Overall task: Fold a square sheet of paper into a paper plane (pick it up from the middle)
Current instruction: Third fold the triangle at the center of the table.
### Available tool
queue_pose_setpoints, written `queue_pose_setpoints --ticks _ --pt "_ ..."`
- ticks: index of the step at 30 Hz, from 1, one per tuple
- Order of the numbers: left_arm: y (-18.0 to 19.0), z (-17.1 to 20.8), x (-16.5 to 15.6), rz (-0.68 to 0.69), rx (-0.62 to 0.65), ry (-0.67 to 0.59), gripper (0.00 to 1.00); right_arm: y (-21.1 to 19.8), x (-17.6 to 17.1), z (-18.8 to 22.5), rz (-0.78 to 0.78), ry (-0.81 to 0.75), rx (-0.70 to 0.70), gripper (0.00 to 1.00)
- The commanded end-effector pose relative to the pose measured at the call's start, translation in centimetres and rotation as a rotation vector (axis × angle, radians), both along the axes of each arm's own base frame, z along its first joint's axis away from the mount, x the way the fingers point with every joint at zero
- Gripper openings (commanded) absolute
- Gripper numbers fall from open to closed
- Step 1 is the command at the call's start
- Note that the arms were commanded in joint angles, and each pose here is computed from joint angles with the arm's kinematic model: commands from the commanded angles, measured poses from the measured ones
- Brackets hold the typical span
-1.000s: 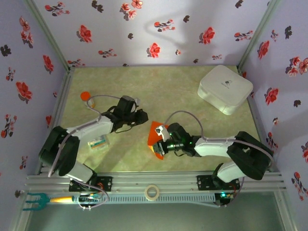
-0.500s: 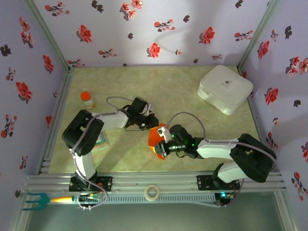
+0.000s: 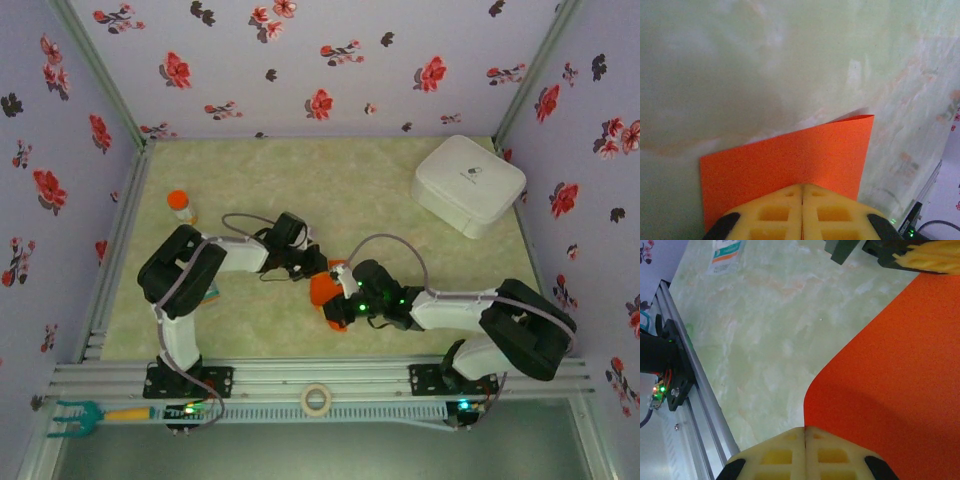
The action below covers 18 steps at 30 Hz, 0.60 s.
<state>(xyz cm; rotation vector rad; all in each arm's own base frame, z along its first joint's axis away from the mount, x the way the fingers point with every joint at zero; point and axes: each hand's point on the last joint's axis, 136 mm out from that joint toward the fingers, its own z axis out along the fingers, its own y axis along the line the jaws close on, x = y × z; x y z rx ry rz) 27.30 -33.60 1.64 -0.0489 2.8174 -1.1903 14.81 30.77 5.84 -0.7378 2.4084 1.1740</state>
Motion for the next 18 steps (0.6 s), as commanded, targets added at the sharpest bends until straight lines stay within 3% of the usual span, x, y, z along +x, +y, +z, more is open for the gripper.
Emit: queue_pose_setpoints --ticks 1,18 --pt "1.85 -2.73 -1.65 0.050 0.086 0.065 0.07 -0.48 0.47 0.11 -0.002 -0.036 -0.033 0.01" --pt "1.74 -2.23 -1.32 0.043 0.091 0.047 0.07 -0.73 1.04 -0.16 -0.029 -0.016 -0.053 0.01"
